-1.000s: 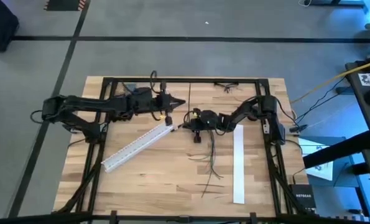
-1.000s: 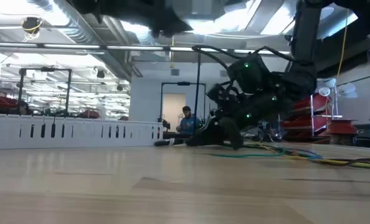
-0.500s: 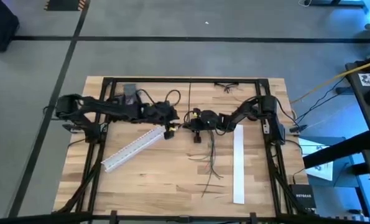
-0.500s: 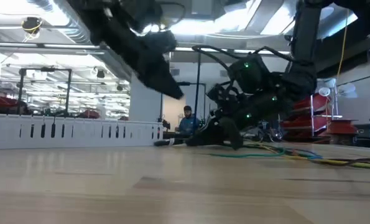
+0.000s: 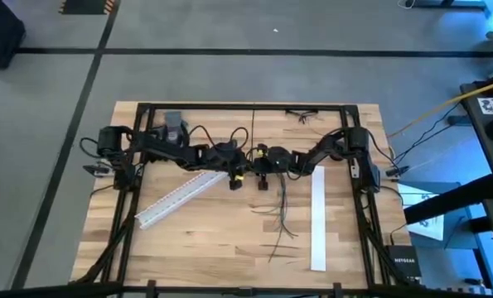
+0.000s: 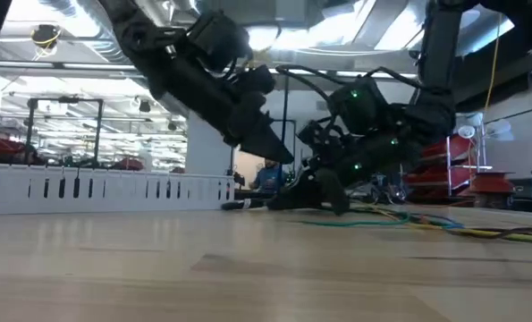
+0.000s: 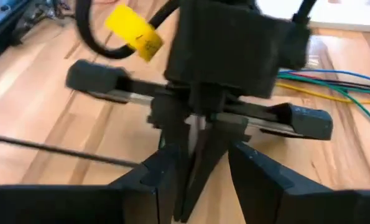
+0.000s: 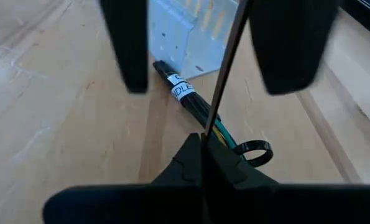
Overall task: Ziptie cables
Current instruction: Wrap the black zip tie on the colored cables
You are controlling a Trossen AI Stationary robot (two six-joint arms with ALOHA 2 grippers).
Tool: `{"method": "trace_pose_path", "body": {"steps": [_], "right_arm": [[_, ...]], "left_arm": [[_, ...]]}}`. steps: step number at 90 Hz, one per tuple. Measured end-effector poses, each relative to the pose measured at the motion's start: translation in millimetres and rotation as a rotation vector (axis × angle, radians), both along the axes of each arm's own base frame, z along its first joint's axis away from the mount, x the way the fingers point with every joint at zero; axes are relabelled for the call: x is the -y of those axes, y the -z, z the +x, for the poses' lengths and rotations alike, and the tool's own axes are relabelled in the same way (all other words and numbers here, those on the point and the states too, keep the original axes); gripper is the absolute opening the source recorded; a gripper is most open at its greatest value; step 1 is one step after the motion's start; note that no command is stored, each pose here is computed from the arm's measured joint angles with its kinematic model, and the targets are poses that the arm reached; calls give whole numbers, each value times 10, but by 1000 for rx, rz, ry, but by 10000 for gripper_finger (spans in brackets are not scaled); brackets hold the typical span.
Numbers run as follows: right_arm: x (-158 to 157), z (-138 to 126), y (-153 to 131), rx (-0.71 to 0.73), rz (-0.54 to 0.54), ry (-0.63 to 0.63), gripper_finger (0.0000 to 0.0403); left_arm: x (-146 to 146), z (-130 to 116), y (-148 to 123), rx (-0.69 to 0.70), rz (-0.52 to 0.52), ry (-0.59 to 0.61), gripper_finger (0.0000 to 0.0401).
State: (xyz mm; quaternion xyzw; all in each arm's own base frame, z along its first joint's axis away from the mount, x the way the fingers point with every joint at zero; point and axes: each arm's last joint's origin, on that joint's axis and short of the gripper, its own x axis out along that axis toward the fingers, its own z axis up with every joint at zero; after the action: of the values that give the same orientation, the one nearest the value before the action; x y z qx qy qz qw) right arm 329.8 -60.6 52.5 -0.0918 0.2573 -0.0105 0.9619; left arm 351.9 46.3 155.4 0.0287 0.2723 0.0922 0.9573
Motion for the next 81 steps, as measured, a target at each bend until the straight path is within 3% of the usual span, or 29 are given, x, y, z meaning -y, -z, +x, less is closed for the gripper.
{"method": "trace_pose_path", "body": {"steps": [19,45,81], "right_arm": [[-1,3,-32,5,-4,-1,1],[29,6,-248,17,-50,77,1],[57,9,-139,3,-128,134,1]], "left_arm": [[-38,-35,-58,-39,162,-52,12],[-9,-123,-466,31,222,-42,1],[114,-286,-902,109,228,-25,0]]}}
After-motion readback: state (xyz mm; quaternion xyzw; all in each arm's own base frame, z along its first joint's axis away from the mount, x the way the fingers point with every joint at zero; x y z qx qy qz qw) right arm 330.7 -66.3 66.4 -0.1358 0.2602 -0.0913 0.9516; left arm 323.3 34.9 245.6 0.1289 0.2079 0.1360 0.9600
